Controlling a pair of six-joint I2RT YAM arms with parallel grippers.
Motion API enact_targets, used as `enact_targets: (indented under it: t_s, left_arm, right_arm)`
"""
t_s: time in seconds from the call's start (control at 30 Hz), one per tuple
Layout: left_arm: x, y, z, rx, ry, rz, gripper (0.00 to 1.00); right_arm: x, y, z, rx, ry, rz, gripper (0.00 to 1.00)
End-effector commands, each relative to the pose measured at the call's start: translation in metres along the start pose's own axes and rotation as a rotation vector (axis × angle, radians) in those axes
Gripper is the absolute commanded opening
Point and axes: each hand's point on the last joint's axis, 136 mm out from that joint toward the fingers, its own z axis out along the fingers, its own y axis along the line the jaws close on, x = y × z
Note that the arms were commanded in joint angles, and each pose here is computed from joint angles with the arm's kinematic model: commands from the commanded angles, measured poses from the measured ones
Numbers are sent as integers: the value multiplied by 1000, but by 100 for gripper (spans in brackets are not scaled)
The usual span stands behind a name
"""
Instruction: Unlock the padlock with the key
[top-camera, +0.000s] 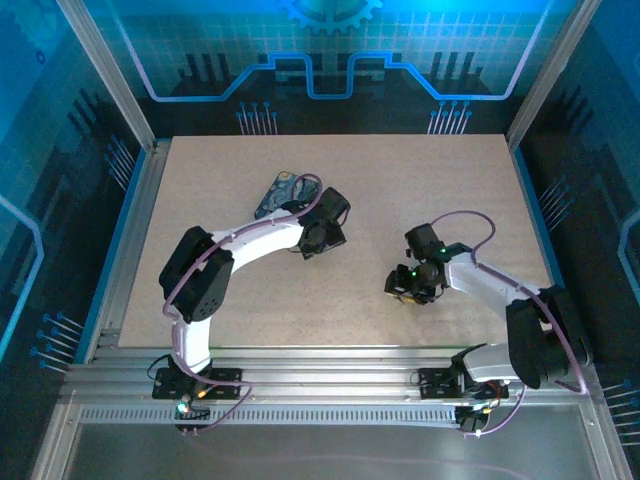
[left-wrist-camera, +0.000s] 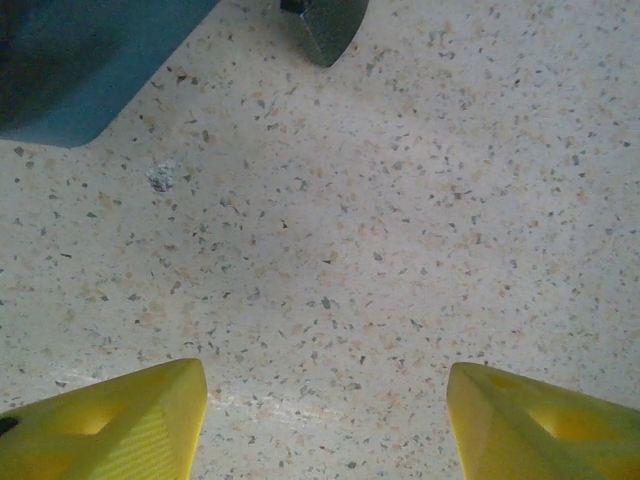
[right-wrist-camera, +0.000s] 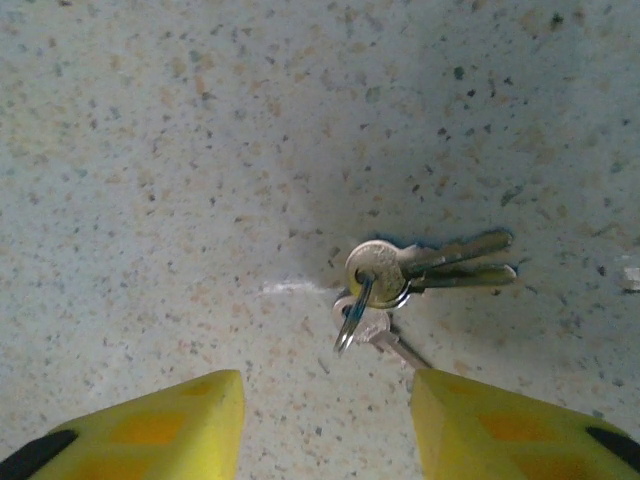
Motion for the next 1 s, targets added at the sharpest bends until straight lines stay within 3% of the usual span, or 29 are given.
enact_targets:
  t_s: [0.0,0.43,0.73,0.97]
  left_arm:
    - [-4,-5,-17,44,-19,16,65]
    - [-6,2,-23,63,-27,30,65]
    - [-7,6,-28,60,-39,52,65]
    - [-9,6,-36,64,-32,129,66]
  right_arm:
    - [-10,3,2,22,-38,14,46]
    - [-21,-12,26,132,-7,-23,31]
    - [-23,-1,24,96,16,-137,20]
    - [-31,39,4,-46,-62,-350,9]
